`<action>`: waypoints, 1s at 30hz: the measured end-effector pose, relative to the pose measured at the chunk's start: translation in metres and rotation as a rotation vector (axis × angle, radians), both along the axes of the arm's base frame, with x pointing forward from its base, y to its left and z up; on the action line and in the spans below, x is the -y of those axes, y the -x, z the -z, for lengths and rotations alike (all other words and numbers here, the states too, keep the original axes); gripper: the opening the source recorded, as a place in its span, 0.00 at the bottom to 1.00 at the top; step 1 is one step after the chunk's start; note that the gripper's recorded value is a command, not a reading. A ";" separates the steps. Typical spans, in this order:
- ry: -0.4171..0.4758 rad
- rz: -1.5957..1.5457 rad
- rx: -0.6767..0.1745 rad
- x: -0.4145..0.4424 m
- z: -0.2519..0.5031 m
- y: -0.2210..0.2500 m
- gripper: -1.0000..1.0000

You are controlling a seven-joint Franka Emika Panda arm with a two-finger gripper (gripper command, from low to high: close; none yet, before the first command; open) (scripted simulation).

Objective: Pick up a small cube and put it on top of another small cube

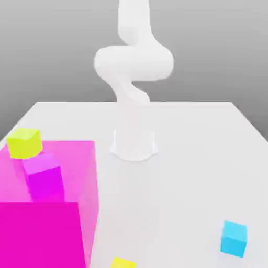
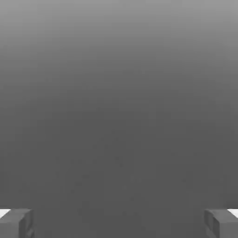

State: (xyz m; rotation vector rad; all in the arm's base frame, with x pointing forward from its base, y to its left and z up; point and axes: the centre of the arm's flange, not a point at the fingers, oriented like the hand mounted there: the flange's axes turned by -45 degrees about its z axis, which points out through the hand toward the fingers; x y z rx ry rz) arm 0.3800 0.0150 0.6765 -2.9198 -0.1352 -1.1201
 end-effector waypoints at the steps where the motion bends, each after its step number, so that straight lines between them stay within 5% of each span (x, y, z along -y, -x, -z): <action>1: 0.015 -0.041 -0.028 -0.007 0.016 -0.013 0.50; 14: 0.212 -0.548 -0.343 -0.125 0.237 -0.103 0.50; 26: 0.429 -1.026 -0.603 -0.215 0.461 -0.062 0.50; 30: 0.449 -1.066 -0.624 -0.220 0.518 -0.056 0.50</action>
